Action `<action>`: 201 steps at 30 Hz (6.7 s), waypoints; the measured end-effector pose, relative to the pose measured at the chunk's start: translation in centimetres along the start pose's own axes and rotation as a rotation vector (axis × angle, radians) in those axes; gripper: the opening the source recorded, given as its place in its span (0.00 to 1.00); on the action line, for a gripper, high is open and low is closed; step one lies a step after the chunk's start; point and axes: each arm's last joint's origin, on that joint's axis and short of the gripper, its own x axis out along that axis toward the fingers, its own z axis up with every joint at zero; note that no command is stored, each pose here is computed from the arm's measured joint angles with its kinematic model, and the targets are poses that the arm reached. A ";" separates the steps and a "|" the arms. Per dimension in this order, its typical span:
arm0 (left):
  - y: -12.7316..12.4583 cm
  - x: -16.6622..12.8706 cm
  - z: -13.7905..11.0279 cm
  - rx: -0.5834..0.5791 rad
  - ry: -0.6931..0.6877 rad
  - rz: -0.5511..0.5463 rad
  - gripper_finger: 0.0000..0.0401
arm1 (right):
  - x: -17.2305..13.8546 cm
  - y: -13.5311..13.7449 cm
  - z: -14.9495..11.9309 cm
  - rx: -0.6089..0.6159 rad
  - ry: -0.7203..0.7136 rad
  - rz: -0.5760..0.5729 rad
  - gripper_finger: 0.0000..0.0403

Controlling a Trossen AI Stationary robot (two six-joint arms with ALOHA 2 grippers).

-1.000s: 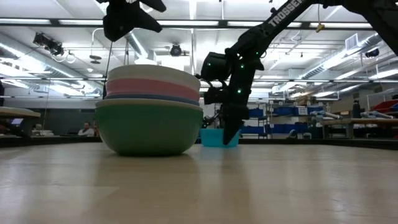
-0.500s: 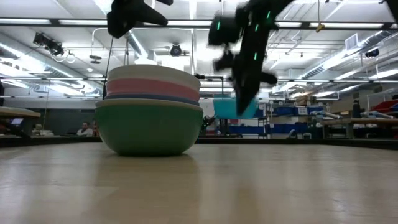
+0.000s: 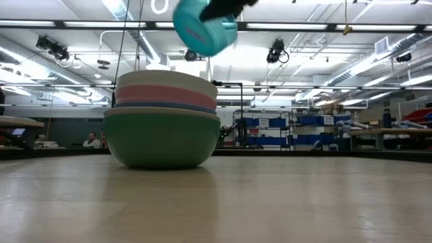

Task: Nest bowls inside each other
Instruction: Stack the light blue bowl on top of the red bowl, then return to Home Position

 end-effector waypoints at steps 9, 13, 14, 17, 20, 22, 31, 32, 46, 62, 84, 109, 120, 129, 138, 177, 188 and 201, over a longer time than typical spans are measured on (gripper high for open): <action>-1.4 -3.5 6.5 0.175 -0.078 0.004 0.44 | 3.8 1.6 0.9 0.052 -0.125 0.111 0.00; -1.4 -4.4 7.4 0.193 -0.057 0.028 0.44 | 6.4 2.0 0.0 0.079 -0.073 0.109 0.00; -1.3 -4.5 7.4 0.197 -0.048 0.034 0.44 | 6.8 2.0 -0.2 0.092 -0.061 0.110 0.00; -1.2 -4.6 7.3 0.210 -0.021 0.046 0.44 | 8.0 1.7 -0.8 0.130 -0.037 0.105 0.00; -1.0 -4.6 7.0 0.199 0.001 0.074 0.44 | 8.9 1.3 -1.3 0.149 -0.013 0.098 0.03; -0.9 -4.6 6.8 0.194 0.018 0.087 0.44 | 9.0 1.1 -1.7 0.160 0.016 0.098 0.06; -0.8 -4.6 6.6 0.188 0.029 0.098 0.44 | 8.8 0.6 -1.9 0.226 0.039 0.101 0.30; -0.8 -4.6 6.6 0.187 0.032 0.099 0.44 | 8.7 0.6 -1.8 0.232 0.029 0.098 0.32; -1.1 -4.9 5.9 0.177 0.079 0.089 0.44 | 4.5 0.4 0.1 0.222 -0.056 -0.035 0.32; -3.0 -2.3 6.1 0.360 -0.037 0.001 0.44 | -8.6 3.9 5.3 -0.003 -0.521 0.001 0.32; 8.5 -14.8 -0.2 0.224 -0.451 -0.205 0.44 | -25.3 3.3 -7.7 0.078 -0.972 -0.071 0.33; 14.0 -15.4 -10.9 0.189 -0.483 -0.195 0.44 | -15.3 3.6 -22.3 0.311 -1.009 -0.148 0.32; 15.0 -11.4 -16.3 0.185 -0.317 -0.219 0.44 | -11.5 4.5 -26.4 0.300 -0.995 -0.147 0.33; 15.5 -10.1 -18.7 0.271 -0.266 -0.221 0.44 | -10.0 4.7 -27.7 0.326 -0.858 -0.173 0.33; 15.5 -10.1 -18.7 0.321 -0.268 -0.221 0.44 | -8.7 5.0 -29.0 0.485 -0.690 -0.097 0.33; 15.5 -10.1 -18.7 0.376 -0.271 -0.214 0.44 | -10.8 6.1 -29.8 0.144 -0.771 -0.037 0.33; 15.5 -10.1 -18.7 0.381 -0.272 -0.206 0.44 | -10.3 6.1 -29.9 0.237 -0.722 -0.007 0.33; 15.4 -10.2 -18.4 0.367 -0.306 -0.212 0.44 | -10.3 6.1 -29.9 0.245 -0.727 -0.005 0.33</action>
